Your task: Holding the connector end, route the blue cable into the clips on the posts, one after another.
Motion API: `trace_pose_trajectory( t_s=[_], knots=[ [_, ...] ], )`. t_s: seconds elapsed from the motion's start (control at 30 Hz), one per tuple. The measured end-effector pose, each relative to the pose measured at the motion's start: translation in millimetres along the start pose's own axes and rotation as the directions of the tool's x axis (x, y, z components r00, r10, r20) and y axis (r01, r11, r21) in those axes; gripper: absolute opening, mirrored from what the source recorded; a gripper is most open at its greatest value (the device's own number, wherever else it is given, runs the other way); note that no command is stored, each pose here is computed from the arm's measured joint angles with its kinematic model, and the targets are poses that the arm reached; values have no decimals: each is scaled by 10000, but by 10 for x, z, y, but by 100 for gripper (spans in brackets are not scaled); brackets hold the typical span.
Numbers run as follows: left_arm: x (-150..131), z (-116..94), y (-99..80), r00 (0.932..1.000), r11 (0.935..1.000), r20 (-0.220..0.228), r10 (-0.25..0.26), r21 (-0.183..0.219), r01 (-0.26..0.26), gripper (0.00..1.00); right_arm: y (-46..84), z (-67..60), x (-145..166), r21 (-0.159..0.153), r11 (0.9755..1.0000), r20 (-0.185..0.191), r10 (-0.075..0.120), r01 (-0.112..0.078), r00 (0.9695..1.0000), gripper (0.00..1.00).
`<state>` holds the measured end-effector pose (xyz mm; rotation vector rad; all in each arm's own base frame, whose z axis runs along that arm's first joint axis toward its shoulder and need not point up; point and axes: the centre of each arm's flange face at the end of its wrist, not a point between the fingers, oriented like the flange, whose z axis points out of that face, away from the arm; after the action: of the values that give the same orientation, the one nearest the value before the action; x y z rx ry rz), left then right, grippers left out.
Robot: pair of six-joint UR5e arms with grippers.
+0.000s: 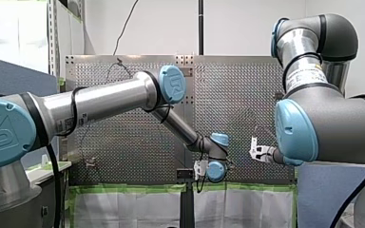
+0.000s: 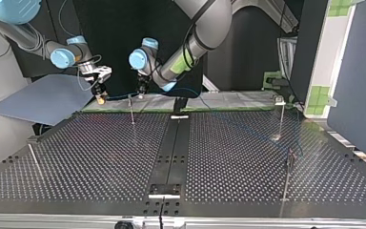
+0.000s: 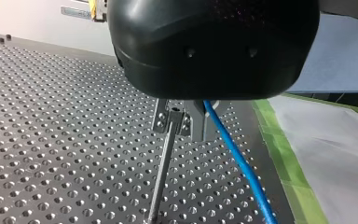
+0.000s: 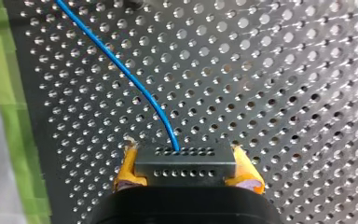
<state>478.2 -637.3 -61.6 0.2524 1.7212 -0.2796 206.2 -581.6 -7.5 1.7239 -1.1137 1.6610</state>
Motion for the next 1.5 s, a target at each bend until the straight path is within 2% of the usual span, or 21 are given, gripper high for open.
trace_pose_trajectory(
  t_s=[0.13,0.43,0.8,1.17,1.5],
  knots=[
    [-4,16,5,10000,9999,24,-69,89,69,0,13,6,4,32,10000,-101,-76,76,9999,0],
    [2,49,6,9990,9984,77,-439,348,437,0,55,-2,-172,-1,9998,-42,-187,187,9998,0],
    [-45,162,94,9947,9950,416,-942,367,927,0,101,32,-244,-3,9994,-180,-335,335,9993,0],
    [107,214,171,9931,9931,364,-1117,388,1103,0,160,78,-211,-37,9995,-306,-322,321,9990,0],
    [-13,322,170,9879,9905,776,-1342,410,1313,0,214,124,-355,-61,9997,-147,-244,243,9996,0]
  ],
)
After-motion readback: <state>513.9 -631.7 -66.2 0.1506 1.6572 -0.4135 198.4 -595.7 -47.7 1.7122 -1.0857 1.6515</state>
